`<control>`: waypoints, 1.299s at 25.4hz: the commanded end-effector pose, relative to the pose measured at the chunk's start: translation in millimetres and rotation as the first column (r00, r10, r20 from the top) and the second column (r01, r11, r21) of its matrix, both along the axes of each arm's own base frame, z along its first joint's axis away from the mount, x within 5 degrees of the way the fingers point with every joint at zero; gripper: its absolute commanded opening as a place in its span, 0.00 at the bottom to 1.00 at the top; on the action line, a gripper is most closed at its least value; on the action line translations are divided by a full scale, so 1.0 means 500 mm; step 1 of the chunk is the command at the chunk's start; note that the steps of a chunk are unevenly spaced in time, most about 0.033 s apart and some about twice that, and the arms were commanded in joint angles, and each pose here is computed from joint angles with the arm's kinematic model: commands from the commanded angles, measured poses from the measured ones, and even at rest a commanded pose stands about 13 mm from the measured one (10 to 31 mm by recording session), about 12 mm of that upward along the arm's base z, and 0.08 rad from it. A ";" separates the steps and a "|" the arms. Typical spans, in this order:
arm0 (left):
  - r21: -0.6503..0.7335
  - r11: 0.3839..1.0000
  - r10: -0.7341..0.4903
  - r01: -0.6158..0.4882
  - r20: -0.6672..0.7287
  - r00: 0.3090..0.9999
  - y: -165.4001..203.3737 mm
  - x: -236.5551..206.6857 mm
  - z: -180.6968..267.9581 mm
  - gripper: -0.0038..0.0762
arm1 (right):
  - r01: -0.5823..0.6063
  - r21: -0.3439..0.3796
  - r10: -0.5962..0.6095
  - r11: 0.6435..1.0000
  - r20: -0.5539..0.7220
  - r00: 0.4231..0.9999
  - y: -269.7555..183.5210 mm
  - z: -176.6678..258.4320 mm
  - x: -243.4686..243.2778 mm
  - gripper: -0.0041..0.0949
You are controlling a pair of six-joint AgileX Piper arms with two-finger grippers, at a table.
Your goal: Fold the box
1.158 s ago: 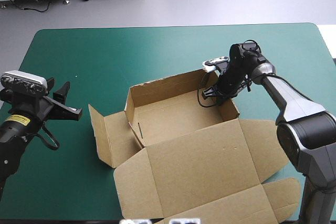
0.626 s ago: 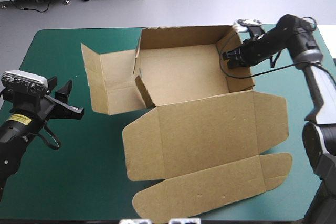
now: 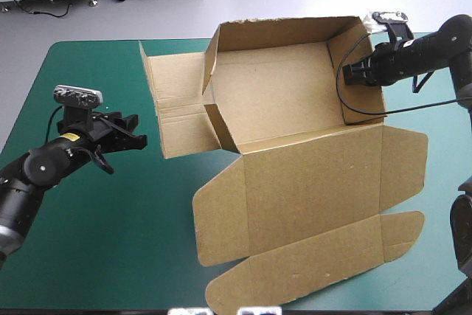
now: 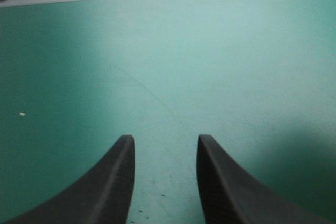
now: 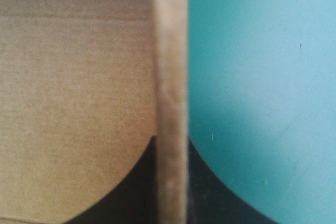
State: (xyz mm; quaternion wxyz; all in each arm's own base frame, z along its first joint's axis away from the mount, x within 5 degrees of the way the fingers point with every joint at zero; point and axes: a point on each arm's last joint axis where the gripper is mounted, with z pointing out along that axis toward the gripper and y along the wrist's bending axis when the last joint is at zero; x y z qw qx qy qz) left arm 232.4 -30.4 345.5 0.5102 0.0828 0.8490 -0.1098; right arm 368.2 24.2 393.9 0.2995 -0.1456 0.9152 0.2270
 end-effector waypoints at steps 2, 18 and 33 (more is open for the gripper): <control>-0.139 0.978 -0.162 0.158 -0.015 0.987 -0.039 0.047 0.008 0.40 | -0.058 0.074 0.055 0.996 0.043 0.998 0.014 0.024 -0.032 0.02; -0.538 0.566 -0.683 0.624 0.119 0.721 -0.107 0.063 0.073 0.46 | -0.013 -0.042 0.019 0.999 0.156 0.988 0.102 0.017 -0.011 0.02; -0.558 0.616 -0.630 0.556 0.075 0.773 -0.102 0.074 0.068 0.57 | 0.057 -0.054 -0.045 0.997 0.205 0.978 0.166 0.021 -0.011 0.02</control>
